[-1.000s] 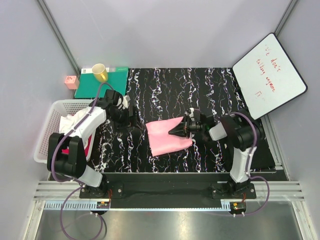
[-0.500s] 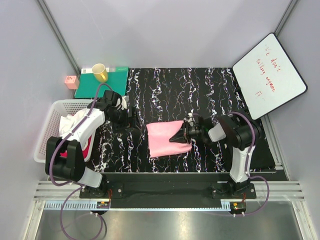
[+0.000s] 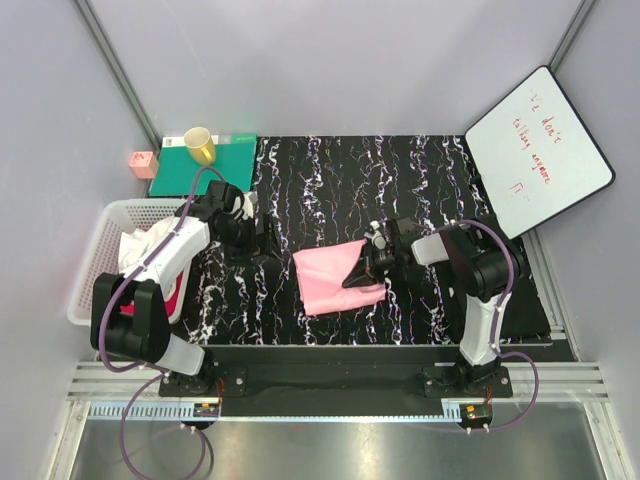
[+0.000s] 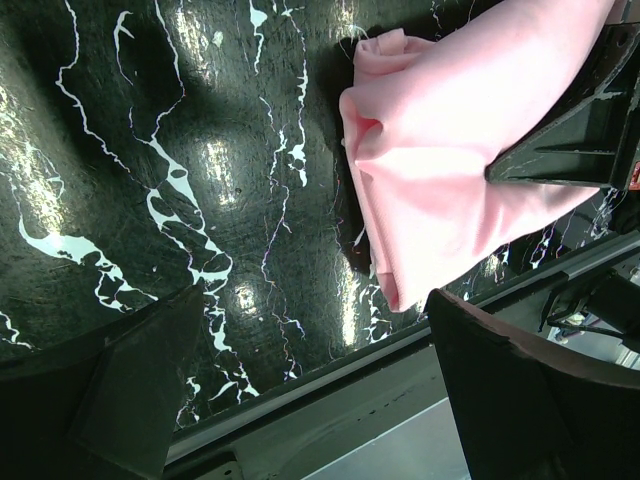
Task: Fold and stack the t-shirts
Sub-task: Smooth out wrinkles on the folded tshirt
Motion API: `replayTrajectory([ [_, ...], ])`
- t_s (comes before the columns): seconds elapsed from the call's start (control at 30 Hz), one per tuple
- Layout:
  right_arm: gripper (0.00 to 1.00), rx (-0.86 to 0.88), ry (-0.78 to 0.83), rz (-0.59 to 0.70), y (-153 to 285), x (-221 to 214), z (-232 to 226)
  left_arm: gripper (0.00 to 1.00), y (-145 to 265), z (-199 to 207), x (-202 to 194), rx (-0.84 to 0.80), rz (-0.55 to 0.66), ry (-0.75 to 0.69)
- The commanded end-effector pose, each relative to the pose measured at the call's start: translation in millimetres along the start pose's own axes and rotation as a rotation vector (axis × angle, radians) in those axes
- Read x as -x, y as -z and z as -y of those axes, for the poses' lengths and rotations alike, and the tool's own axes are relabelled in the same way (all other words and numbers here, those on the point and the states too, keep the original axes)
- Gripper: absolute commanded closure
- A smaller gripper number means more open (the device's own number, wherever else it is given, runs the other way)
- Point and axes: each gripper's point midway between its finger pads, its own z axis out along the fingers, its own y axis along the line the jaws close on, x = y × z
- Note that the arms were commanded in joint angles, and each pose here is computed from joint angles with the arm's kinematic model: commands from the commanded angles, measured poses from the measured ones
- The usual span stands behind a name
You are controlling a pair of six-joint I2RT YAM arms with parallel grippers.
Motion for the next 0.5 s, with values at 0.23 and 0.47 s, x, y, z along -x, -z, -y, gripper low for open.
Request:
replayTrajectory([
  [0.23, 1.0, -0.155, -0.056, 0.024, 3.1, -2.3, 23.6, 0.01, 8.7, 6.2, 8.7, -0.004, 0.038, -0.04],
  [0.47, 1.0, -0.262, 0.147, 0.184, 63.9, 23.8, -59.7, 0.01, 7.1, 5.0, 8.3, 0.002, 0.033, -0.04],
])
